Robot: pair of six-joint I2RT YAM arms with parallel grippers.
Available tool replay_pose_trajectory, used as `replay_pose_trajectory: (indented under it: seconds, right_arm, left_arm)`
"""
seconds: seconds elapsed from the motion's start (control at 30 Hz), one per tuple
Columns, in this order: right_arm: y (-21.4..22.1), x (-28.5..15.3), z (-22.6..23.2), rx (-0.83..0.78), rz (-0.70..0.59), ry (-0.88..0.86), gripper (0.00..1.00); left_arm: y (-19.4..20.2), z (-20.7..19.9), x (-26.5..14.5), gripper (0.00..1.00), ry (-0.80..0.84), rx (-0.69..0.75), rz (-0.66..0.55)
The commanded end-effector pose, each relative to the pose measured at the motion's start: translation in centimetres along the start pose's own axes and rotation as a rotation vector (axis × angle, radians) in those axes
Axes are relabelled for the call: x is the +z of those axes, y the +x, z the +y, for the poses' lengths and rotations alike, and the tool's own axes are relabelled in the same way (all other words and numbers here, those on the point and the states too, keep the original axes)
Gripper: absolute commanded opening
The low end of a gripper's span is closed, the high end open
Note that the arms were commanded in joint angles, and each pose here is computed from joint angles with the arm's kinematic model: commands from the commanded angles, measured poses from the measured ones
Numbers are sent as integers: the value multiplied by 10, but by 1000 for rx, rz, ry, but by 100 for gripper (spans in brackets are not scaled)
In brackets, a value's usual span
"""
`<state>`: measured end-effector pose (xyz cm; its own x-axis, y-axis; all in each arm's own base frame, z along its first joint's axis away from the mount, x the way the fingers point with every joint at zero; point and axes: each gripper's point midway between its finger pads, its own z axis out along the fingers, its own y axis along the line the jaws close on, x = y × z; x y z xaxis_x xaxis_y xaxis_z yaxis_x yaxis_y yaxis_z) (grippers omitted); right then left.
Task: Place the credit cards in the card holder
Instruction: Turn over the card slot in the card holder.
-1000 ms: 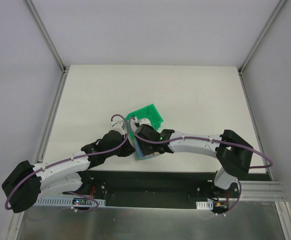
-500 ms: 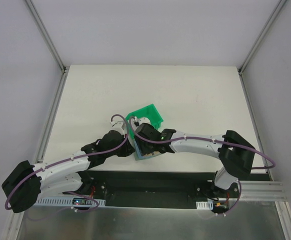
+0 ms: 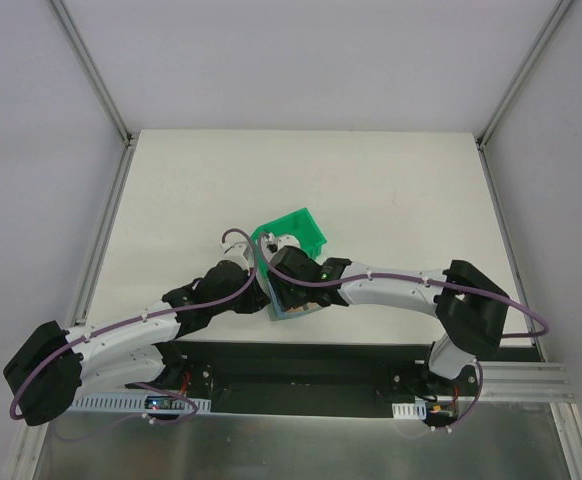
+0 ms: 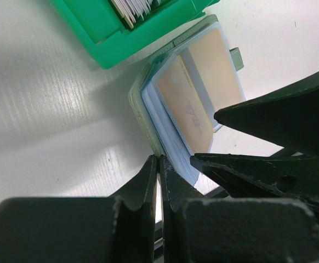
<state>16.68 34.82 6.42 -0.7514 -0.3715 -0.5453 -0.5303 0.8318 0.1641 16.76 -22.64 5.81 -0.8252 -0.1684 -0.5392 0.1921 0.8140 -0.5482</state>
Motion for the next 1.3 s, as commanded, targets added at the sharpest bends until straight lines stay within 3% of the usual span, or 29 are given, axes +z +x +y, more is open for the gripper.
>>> replay_pose_trajectory:
  seconds: [0.0, 0.43, 0.7, 1.27]
  right_arm:
    - [1, 3, 2, 4, 21, -4, 48]
    - [3, 4, -9, -8, 34, 60, 45]
    - [-9, -12, -23, 1, -25, 105, 43]
    - [3, -28, -92, 112, -21, 219, 42]
  left_arm:
    - [-10, -8, -2, 0, 28, -12, -31]
    - [-8, -6, -2, 0, 23, -12, -27]
    - [-8, -5, -2, 0, 22, -11, -28]
    - [-2, -1, -3, 0, 18, -9, -14]
